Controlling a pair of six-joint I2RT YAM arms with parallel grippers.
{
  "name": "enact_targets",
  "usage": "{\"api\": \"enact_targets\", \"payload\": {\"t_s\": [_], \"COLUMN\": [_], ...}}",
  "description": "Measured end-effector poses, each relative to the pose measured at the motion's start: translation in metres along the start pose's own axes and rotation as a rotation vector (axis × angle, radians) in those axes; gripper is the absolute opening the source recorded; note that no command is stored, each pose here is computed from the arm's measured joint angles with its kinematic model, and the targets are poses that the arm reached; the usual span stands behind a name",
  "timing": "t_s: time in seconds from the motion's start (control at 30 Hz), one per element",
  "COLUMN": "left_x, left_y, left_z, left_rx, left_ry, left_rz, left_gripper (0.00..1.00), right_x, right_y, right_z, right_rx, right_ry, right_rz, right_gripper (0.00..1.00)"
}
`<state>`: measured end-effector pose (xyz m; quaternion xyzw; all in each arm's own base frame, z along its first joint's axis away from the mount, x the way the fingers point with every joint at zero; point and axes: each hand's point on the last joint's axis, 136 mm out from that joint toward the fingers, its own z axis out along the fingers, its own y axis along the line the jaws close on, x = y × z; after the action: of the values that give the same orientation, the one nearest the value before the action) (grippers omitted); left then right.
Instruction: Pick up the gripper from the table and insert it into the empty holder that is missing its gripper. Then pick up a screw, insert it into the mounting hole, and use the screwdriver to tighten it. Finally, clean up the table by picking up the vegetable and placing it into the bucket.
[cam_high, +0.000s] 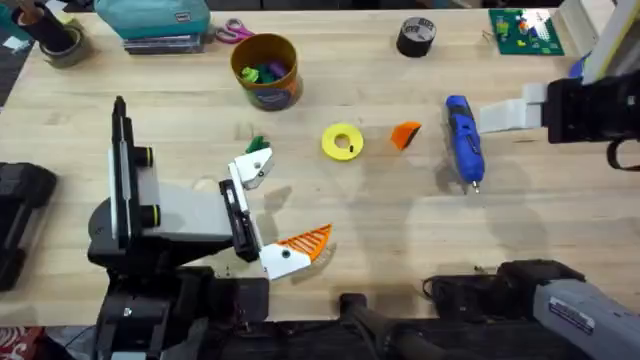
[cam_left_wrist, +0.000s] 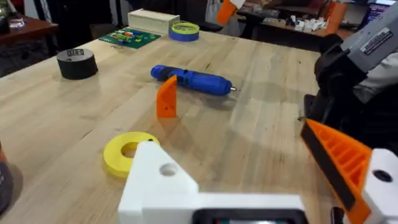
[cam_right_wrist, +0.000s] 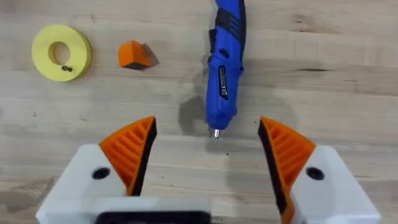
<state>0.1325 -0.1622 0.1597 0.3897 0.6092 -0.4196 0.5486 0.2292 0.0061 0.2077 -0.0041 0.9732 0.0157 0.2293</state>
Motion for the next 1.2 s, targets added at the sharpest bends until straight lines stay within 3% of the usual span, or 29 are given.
{"api": "enact_targets", "payload": {"t_s": [0.3, 0.4, 0.8, 0.97, 1.2], "left_x": [0.0, 0.0, 0.0, 0.0, 0.0], "left_y": [0.0, 0.0, 0.0, 0.0, 0.0], "left_z": [0.0, 0.0, 0.0, 0.0, 0.0], "left_rx": [0.0, 0.0, 0.0, 0.0, 0.0], "left_ry": [0.0, 0.0, 0.0, 0.0, 0.0], "left_rz": [0.0, 0.0, 0.0, 0.0, 0.0], "left_gripper": [0.986, 0.986, 0.985, 0.986, 0.985], "right_x": [-0.017, -0.023, -0.041, -0.049, -0.042], "right_y": [0.001, 0.019, 0.082, 0.105, 0.113], "right_z": [-0.001, -0.002, -0.016, -0.005, 0.018], "right_rx": [-0.002, -0.036, -0.121, -0.136, -0.129], "right_ry": [-0.067, -0.088, 0.082, 0.157, 0.254], "right_rz": [-0.008, -0.07, -0.293, -0.379, -0.414], "right_gripper": [0.995, 0.996, 0.997, 0.996, 0.996]}}
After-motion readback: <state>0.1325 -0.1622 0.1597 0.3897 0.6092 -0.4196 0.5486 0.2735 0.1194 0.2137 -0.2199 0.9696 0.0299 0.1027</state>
